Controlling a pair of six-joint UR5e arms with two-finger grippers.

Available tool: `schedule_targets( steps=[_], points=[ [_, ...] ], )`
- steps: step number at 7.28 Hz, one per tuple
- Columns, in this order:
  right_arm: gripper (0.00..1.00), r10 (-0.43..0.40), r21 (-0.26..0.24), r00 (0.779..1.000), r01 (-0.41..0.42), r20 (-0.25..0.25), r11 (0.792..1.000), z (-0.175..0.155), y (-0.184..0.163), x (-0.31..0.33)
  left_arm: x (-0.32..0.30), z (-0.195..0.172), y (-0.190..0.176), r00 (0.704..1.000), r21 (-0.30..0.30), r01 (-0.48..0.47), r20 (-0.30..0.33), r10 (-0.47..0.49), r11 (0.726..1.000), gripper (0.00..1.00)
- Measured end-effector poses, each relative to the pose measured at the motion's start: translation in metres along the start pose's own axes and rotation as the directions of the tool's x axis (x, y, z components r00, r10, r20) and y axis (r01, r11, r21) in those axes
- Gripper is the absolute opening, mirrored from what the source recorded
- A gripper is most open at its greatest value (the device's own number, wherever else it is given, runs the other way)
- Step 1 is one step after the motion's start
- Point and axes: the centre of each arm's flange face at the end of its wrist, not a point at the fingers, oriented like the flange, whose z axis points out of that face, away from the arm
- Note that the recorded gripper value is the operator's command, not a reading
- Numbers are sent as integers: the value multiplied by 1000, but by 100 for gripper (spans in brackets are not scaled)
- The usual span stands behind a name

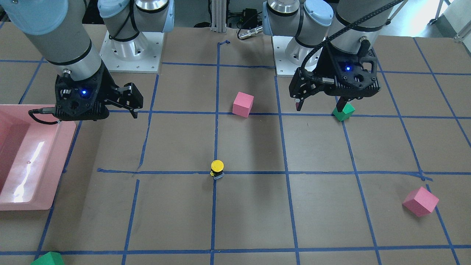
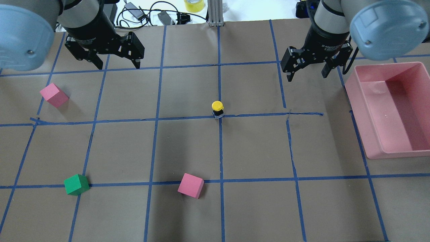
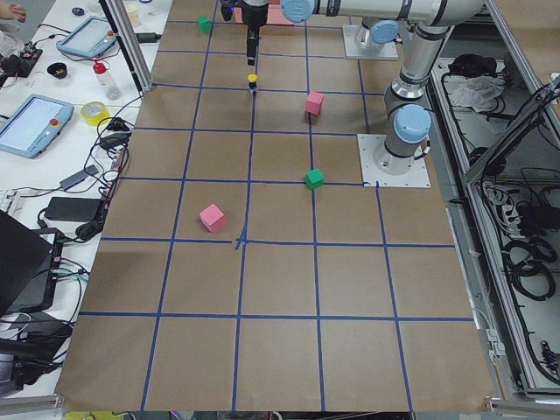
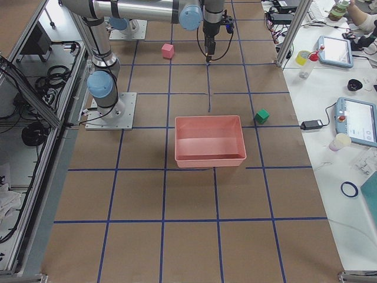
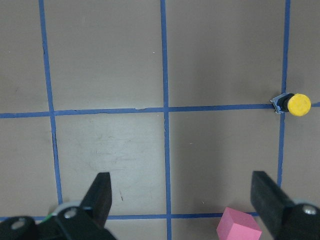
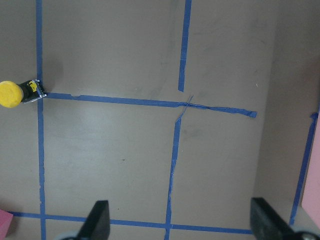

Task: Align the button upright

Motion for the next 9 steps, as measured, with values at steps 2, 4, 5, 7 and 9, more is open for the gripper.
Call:
schedule_targets(
  steps=[2, 4, 5, 7, 9],
  points=[
    [100, -3, -9, 1000, 3, 1, 1000, 5, 1, 0, 0, 1, 0, 1000, -1, -1, 0, 1, 1000, 100],
    [100, -3, -10, 1000, 3, 3, 1000, 6, 1, 0, -1, 1, 1, 1000, -1, -1, 0, 1, 1000, 100],
    [100, -3, -9, 1000, 3, 3, 1000, 6, 1, 0, -1, 0, 0, 1000, -1, 0, 1, 0, 1000, 100],
    [100, -5, -7, 1000, 5, 5, 1000, 5, 1, 0, -2, 1, 0, 1000, -1, 1, 1, -1, 1000, 100],
    [100, -6, -5, 1000, 6, 11, 1000, 5, 1, -2, -2, 1, 0, 1000, -2, 1, 1, -1, 1000, 100]
  ],
)
